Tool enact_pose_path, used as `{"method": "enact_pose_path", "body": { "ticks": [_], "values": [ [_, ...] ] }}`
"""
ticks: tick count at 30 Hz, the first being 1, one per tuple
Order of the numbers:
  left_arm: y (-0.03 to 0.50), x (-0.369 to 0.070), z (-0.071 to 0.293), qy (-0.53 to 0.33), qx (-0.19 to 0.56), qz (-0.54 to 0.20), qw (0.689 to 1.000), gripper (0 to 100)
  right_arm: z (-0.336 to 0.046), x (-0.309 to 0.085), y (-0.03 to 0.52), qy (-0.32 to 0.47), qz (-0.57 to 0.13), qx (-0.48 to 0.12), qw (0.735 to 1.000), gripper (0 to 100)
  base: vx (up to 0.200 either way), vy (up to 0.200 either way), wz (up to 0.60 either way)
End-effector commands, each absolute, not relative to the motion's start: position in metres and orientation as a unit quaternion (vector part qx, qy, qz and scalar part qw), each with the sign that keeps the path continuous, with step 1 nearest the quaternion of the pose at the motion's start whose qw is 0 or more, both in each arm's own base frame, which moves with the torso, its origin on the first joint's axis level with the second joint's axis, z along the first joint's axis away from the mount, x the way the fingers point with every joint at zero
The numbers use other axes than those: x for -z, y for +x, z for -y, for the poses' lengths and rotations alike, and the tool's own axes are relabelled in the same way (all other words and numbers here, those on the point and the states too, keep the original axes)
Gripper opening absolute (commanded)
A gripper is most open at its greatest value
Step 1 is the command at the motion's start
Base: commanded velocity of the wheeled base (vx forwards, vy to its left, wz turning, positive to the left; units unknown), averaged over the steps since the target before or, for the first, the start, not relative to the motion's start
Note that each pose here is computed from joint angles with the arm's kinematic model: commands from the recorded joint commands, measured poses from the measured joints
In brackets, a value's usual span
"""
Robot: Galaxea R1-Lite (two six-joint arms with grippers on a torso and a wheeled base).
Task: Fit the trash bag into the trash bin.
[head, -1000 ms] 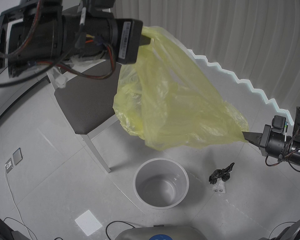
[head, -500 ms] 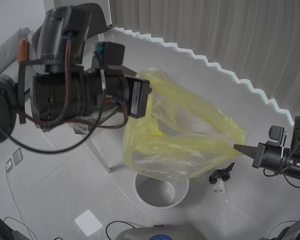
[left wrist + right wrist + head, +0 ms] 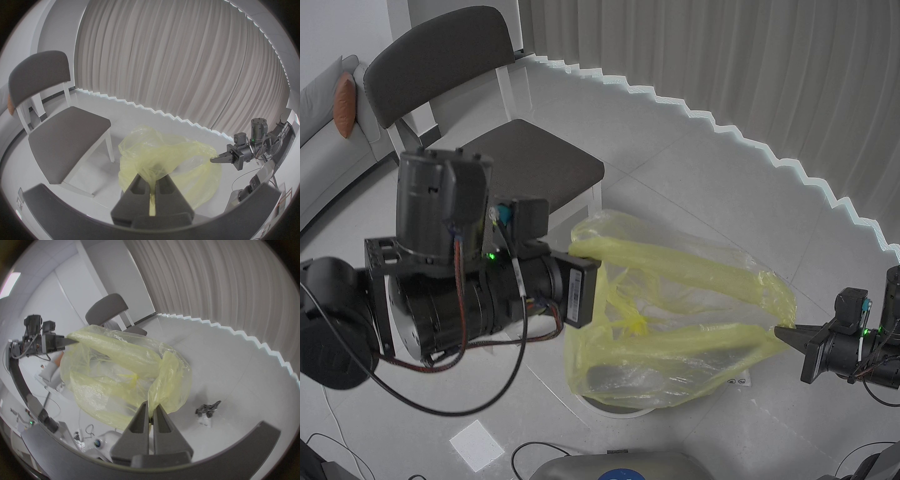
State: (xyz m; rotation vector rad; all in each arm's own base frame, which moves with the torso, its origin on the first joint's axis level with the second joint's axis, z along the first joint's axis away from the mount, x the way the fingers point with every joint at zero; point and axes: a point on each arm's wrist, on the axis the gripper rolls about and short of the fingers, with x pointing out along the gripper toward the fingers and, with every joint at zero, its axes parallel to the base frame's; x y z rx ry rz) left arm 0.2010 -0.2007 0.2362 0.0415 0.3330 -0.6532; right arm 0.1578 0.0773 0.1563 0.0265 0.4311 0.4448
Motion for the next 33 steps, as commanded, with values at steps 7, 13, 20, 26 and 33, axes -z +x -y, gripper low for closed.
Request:
{"method": "enact_pose_path", "body": {
  "ticks": [7,13,20,26,33],
  "values": [
    [0.200,-0.171,0.201,0.010,0.305,-0.220,0.926,0,-0.084,-0.139,0.167,-0.055,-0.291,-0.208,0.932,0,0.000,0.000,0.00],
    [0.208,-0.140,0.206,-0.003,0.299,-0.227,0.927,0,-0.096,-0.119,0.189,-0.090,-0.335,-0.215,0.913,0,0.000,0.000,0.00],
    [0.212,-0.113,0.210,-0.016,0.297,-0.225,0.928,0,-0.120,-0.102,0.215,-0.092,-0.366,-0.229,0.897,0,0.000,0.000,0.00],
    [0.212,-0.099,0.200,-0.015,0.285,-0.236,0.929,0,-0.126,-0.094,0.223,-0.071,-0.386,-0.241,0.888,0,0.000,0.000,0.00],
    [0.220,-0.084,0.198,-0.039,0.268,-0.247,0.930,0,-0.138,-0.084,0.240,-0.071,-0.394,-0.247,0.882,0,0.000,0.000,0.00]
  ]
}}
